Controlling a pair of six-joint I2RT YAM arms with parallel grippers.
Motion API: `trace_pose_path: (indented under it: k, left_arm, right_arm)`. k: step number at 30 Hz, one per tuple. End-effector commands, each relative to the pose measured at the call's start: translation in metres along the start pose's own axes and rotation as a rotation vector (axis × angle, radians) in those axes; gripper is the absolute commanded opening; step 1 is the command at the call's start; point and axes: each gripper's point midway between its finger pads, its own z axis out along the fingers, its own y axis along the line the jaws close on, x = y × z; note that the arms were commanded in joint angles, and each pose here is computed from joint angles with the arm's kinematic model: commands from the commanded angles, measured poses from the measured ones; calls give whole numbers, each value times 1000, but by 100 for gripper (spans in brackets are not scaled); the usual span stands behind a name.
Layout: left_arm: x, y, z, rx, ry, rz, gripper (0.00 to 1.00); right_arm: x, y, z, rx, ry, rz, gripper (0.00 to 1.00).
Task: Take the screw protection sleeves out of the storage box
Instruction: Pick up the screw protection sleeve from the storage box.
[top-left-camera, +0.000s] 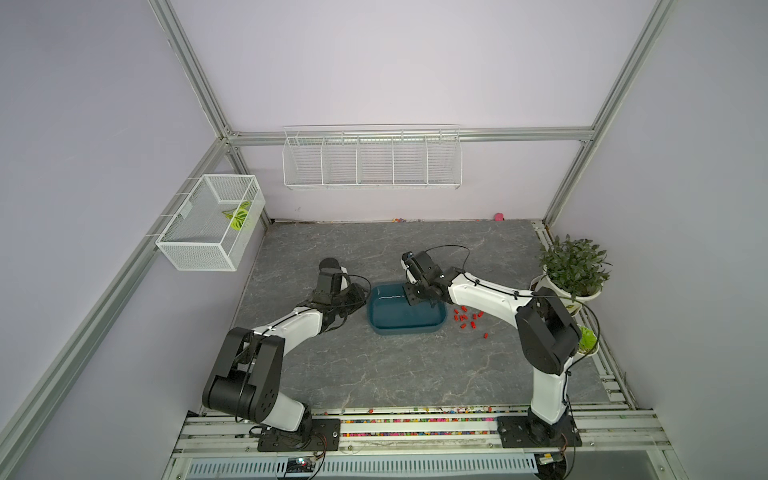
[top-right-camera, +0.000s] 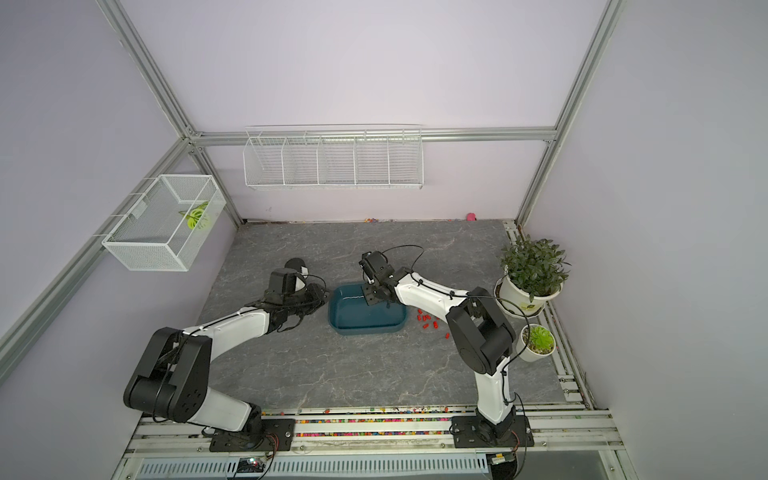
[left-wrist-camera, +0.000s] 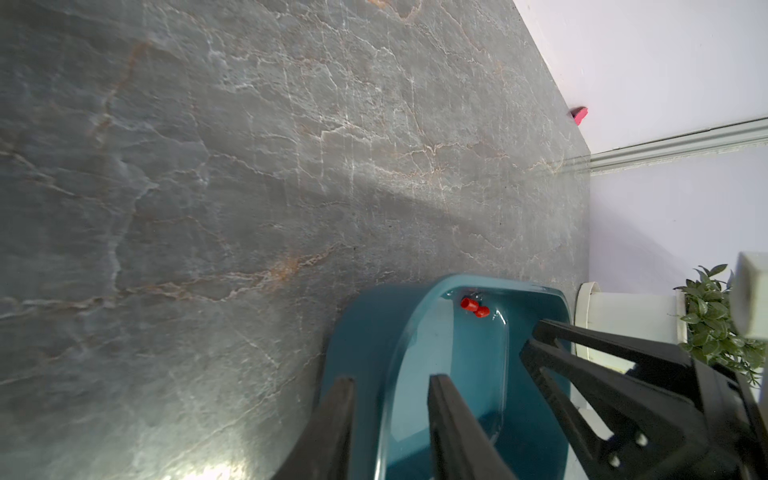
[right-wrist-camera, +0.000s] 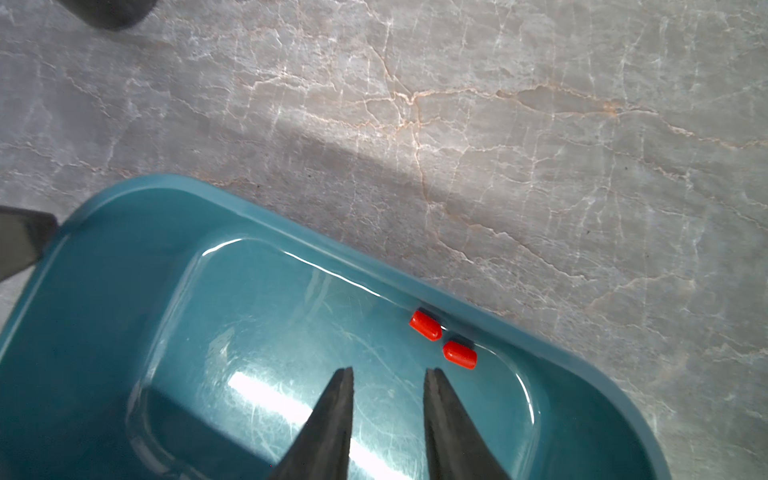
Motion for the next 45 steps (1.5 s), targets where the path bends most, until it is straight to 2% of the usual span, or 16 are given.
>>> trace_pose_path:
  k: [1,14,21,36,45]
  left_arm:
    - [-12,-13,-2,24,-33,35,37]
    - [-11,-13,-1,26,-25,37,37]
    - [-11,-14,-2,29,-27,39,37]
    - [-11,-15,-3,33,-30,41,37]
    - [-11,-15,-2,35,-27,40,37]
  right_arm:
    - [6,-6,8,27,45,6,34]
    - [15,-17,29,30,153,87,34]
    - [21,-25,33,79,191,112,34]
    - [25,-23,41,78,234,113,40]
    - [26,-21,46,71,245,110,40]
